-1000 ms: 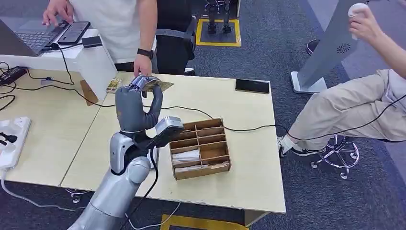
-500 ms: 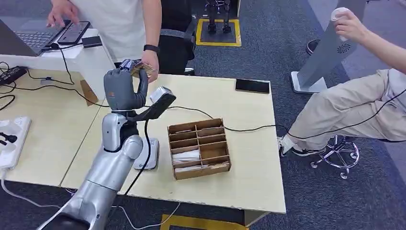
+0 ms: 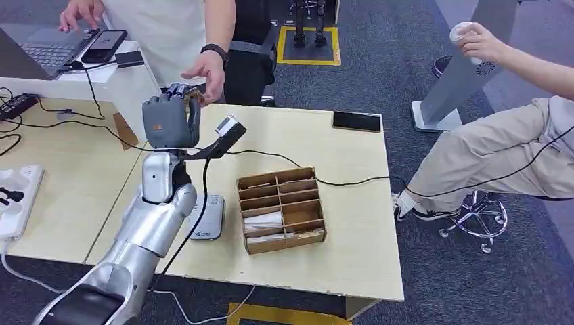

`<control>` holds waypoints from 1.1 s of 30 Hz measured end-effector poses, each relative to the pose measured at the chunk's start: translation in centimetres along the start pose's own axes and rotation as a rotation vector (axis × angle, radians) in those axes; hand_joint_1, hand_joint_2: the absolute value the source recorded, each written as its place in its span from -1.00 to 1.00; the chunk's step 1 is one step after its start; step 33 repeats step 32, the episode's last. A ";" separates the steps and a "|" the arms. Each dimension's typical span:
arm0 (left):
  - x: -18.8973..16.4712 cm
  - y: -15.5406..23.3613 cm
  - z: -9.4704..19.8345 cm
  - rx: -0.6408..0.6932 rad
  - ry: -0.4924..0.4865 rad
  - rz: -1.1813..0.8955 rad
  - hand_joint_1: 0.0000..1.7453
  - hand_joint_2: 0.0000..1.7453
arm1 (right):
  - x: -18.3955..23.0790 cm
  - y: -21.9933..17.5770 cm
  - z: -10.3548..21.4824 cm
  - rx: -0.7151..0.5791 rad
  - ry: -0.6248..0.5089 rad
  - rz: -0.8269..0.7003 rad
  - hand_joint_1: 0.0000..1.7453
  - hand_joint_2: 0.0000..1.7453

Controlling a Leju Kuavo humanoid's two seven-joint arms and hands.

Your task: Pass the card to the sensor for recognition and then transmit it.

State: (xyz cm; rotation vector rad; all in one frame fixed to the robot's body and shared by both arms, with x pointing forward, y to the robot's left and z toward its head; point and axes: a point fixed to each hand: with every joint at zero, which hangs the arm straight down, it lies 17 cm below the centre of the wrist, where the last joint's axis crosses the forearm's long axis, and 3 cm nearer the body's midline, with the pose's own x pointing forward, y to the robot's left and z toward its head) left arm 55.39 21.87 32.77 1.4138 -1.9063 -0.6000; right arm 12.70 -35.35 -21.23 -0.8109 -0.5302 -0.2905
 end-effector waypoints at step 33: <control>3.9 3.8 2.4 0.146 -0.120 0.126 -1.00 1.00 | -0.2 0.6 0.1 0.021 0.014 0.007 -1.00 1.00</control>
